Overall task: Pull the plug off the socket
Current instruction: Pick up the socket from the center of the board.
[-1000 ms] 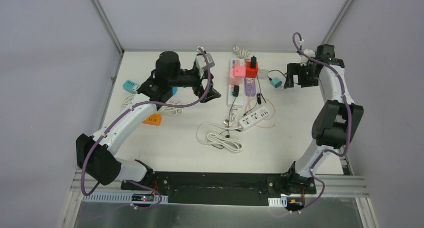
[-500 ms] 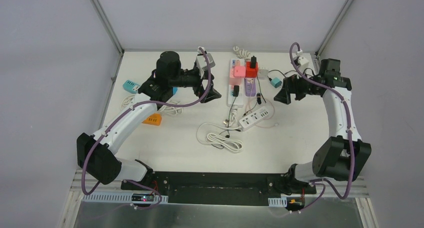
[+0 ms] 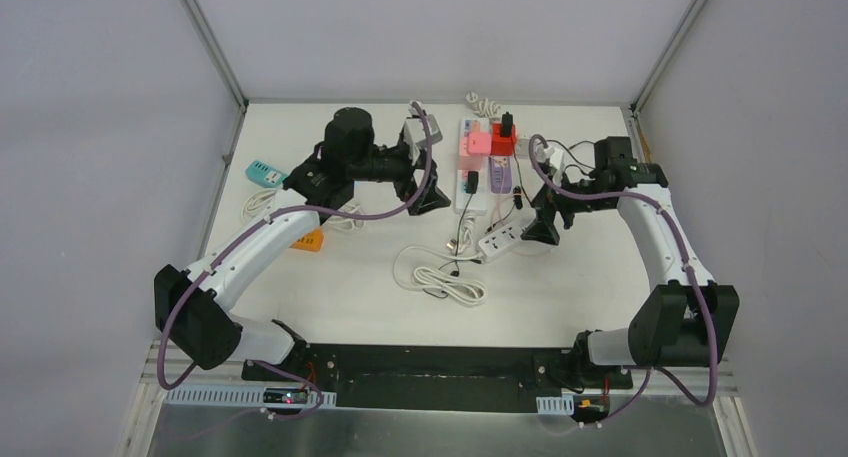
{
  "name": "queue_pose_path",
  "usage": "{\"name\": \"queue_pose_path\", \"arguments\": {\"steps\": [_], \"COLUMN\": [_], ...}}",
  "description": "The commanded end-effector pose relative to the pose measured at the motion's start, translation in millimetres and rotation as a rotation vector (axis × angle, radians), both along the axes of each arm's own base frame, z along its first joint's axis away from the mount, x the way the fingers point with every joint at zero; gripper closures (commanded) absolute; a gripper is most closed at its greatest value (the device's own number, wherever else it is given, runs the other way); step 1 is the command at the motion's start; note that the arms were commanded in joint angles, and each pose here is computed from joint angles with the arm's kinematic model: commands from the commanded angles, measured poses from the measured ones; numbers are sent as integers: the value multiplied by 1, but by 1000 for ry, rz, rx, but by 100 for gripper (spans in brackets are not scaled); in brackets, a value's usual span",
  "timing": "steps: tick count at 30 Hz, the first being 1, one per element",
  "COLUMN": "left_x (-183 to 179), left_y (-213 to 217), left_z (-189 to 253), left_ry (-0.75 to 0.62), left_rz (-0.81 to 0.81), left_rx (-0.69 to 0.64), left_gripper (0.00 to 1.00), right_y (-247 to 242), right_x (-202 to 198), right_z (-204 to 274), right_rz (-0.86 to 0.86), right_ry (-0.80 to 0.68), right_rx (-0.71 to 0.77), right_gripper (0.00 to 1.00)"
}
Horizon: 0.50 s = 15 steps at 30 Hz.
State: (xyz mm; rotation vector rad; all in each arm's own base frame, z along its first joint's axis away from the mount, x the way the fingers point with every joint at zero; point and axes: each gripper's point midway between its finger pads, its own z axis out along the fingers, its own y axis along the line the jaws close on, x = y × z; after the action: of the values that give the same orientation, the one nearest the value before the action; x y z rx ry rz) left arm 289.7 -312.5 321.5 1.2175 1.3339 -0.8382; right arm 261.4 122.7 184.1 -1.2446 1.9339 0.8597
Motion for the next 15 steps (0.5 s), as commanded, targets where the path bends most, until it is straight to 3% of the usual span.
{"name": "queue_pose_path", "arguments": {"steps": [1, 6, 15], "left_x": [-21, -39, -60], "left_y": [-16, -27, -36], "left_z": [4, -11, -8], "left_ry": [-104, -141, -171], "left_rz": [-21, -63, -114], "left_rx": [114, 228, 247], "left_gripper": [1, 1, 1], "right_y": [12, 14, 15], "right_x": [-8, -11, -11], "right_z": [-9, -15, -28], "right_rz": [134, 166, 194], "right_ry": [-84, -94, -76], "right_rx": [-79, -103, -155], "right_gripper": [3, 3, 3]}}
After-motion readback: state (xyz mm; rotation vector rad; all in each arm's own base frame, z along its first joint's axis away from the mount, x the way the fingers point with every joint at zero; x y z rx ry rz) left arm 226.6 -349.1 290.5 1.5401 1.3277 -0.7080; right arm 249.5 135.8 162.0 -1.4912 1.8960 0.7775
